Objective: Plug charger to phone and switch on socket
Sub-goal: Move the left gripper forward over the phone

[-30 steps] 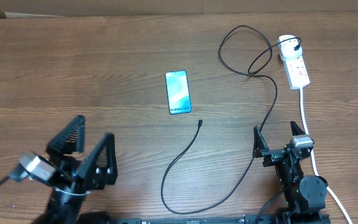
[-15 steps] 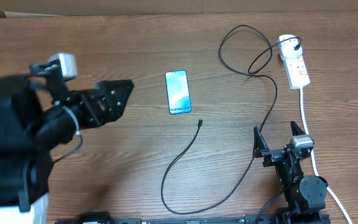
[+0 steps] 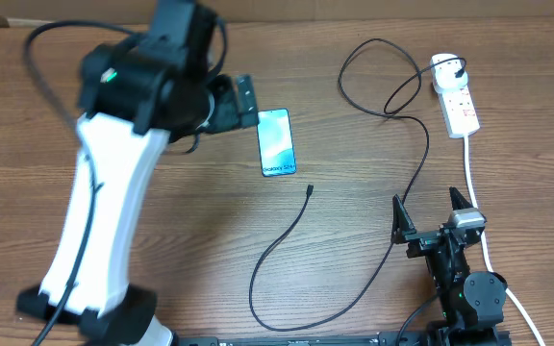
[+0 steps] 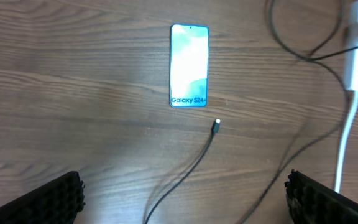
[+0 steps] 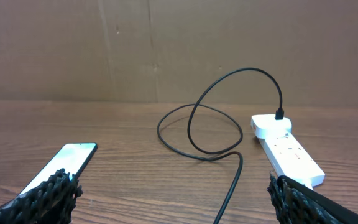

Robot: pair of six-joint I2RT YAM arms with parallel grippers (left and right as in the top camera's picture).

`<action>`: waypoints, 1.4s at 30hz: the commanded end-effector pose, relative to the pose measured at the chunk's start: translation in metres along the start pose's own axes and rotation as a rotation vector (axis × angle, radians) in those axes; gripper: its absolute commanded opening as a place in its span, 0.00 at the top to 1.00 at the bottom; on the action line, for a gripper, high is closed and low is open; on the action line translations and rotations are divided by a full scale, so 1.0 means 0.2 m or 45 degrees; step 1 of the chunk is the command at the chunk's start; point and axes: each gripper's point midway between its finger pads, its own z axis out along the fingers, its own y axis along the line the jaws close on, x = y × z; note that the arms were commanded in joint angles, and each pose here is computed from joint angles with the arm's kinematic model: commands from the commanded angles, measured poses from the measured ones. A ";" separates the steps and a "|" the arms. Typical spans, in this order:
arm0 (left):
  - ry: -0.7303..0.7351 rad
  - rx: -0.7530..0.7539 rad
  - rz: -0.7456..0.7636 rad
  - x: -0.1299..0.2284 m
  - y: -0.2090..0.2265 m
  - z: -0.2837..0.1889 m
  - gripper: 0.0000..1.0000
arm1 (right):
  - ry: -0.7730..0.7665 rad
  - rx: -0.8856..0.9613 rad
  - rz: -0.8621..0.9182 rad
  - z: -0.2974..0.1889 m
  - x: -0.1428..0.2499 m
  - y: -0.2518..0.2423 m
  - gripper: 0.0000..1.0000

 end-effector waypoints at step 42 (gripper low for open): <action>0.402 -0.290 -0.019 0.06 -0.08 1.51 0.00 | -0.005 0.008 -0.006 0.00 0.01 0.00 0.00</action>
